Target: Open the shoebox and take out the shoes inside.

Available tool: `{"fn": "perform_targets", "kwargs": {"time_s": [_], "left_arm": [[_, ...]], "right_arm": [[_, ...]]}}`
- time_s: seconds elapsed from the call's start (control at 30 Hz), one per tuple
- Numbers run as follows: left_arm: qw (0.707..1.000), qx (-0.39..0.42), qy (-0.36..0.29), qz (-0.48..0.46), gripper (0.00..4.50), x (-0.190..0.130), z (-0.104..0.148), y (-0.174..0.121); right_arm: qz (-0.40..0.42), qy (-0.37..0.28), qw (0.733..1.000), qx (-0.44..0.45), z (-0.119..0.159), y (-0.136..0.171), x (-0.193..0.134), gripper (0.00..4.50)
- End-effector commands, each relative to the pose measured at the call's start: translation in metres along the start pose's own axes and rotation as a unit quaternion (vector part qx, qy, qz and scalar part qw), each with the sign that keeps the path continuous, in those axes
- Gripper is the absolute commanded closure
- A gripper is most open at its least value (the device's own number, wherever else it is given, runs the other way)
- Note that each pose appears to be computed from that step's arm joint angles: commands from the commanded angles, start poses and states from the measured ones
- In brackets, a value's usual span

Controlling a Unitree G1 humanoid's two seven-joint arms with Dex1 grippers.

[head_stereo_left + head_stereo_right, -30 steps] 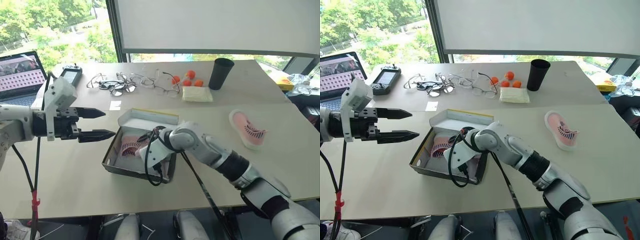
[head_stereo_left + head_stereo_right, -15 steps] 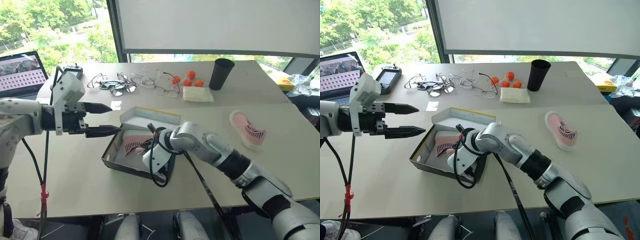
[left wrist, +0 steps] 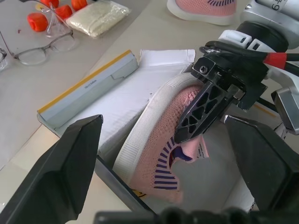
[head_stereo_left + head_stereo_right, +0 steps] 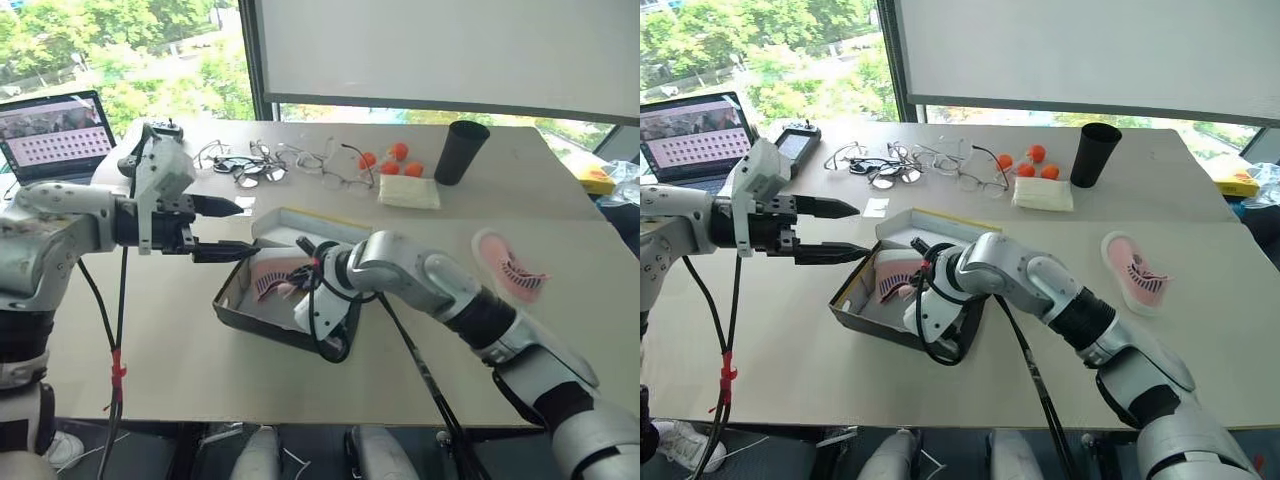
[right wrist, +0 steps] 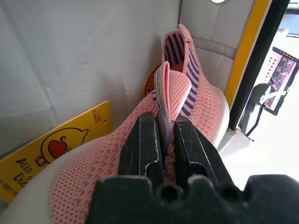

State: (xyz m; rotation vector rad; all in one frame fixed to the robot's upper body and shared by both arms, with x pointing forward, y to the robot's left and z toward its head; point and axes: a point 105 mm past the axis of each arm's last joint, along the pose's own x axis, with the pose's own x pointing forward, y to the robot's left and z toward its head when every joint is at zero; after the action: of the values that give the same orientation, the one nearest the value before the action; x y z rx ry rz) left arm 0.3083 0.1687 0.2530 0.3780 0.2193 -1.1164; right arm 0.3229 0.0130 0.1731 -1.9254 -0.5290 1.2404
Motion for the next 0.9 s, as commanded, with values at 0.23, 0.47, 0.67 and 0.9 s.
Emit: {"fn": "perform_targets", "kwargs": {"time_s": [0.23, 0.47, 0.67, 0.9], "left_arm": [[0.999, 0.037, -0.019, 0.005, 0.00, 0.003, 0.014, 0.007], [0.999, 0.035, -0.023, 0.021, 0.00, 0.001, 0.009, 0.014], [0.999, 0.026, -0.027, 0.030, 0.00, 0.000, 0.004, 0.016], [0.997, 0.011, -0.042, 0.067, 0.00, 0.001, 0.002, 0.025]], "right_arm": [[-0.055, 0.039, 0.998, 0.018, -0.029, -0.038, -0.045, 4.48], [-0.137, 0.066, 0.972, 0.179, -0.074, -0.079, -0.091, 4.48], [-0.215, 0.085, 0.894, 0.384, -0.124, -0.083, -0.135, 4.48], [-0.274, 0.035, 0.682, 0.677, -0.150, -0.041, -0.173, 4.48]]}}
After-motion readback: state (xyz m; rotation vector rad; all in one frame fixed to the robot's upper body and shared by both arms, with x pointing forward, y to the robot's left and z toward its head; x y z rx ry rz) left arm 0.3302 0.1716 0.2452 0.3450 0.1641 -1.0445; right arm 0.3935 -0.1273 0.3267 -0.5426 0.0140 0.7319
